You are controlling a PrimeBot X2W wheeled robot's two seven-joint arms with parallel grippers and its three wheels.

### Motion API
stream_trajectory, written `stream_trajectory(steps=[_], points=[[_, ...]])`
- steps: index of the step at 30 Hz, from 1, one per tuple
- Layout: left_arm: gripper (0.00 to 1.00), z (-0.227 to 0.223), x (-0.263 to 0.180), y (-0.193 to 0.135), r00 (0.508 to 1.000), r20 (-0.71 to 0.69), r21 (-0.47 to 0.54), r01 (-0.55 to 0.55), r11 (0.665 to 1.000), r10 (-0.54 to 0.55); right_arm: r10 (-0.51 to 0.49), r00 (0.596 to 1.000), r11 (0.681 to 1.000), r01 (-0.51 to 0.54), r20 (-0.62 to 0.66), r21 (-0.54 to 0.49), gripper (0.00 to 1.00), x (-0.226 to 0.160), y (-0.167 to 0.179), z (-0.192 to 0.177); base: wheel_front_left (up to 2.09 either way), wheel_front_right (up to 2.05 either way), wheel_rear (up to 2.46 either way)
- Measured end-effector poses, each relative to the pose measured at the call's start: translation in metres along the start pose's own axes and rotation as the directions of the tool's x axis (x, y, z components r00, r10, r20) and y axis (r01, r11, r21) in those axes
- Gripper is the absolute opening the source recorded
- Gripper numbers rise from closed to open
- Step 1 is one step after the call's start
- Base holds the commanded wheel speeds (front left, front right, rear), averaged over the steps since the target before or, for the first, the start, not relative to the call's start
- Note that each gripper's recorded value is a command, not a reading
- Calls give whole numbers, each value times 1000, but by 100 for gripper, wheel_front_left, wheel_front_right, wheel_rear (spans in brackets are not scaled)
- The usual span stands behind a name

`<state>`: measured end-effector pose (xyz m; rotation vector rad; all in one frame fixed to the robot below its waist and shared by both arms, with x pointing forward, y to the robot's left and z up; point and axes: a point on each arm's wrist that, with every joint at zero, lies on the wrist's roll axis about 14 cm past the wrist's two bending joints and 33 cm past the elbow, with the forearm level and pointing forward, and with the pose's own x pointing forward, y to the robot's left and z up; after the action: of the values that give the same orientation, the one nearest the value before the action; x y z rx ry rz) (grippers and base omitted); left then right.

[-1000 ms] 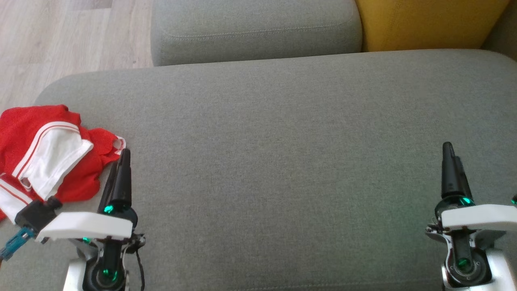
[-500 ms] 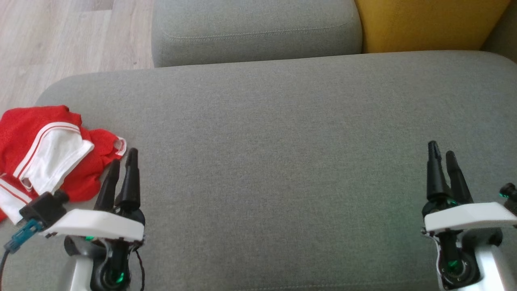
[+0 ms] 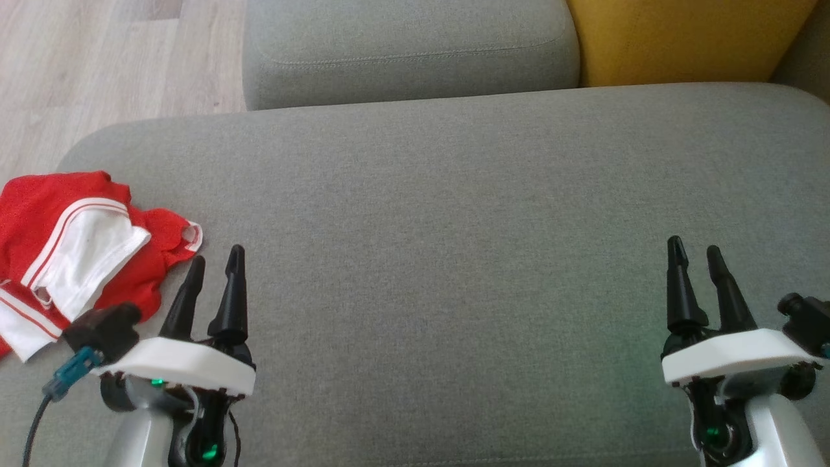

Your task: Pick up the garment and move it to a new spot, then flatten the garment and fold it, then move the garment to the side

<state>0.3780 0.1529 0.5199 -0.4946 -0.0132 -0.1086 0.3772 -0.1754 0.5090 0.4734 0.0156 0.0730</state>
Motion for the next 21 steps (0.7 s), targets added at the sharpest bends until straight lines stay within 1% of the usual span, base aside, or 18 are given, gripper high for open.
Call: stream_trajectory(steps=[10, 19, 21], points=[[100, -4, -2, -2, 1000, -9, 146, 19, 989, -18, 0, 1000, 991, -2, -12, -137, 100, -1, -2, -4, 0, 0, 0], [100, -11, -4, -4, 999, -19, 256, 36, 966, -32, 12, 1000, 967, -13, -8, -253, 100, 1, 0, -4, 0, 0, 0], [100, -12, -4, -4, 999, -18, 264, 36, 964, -32, 13, 1000, 964, -15, -8, -265, 100, 1, 0, -4, 0, 0, 0]])
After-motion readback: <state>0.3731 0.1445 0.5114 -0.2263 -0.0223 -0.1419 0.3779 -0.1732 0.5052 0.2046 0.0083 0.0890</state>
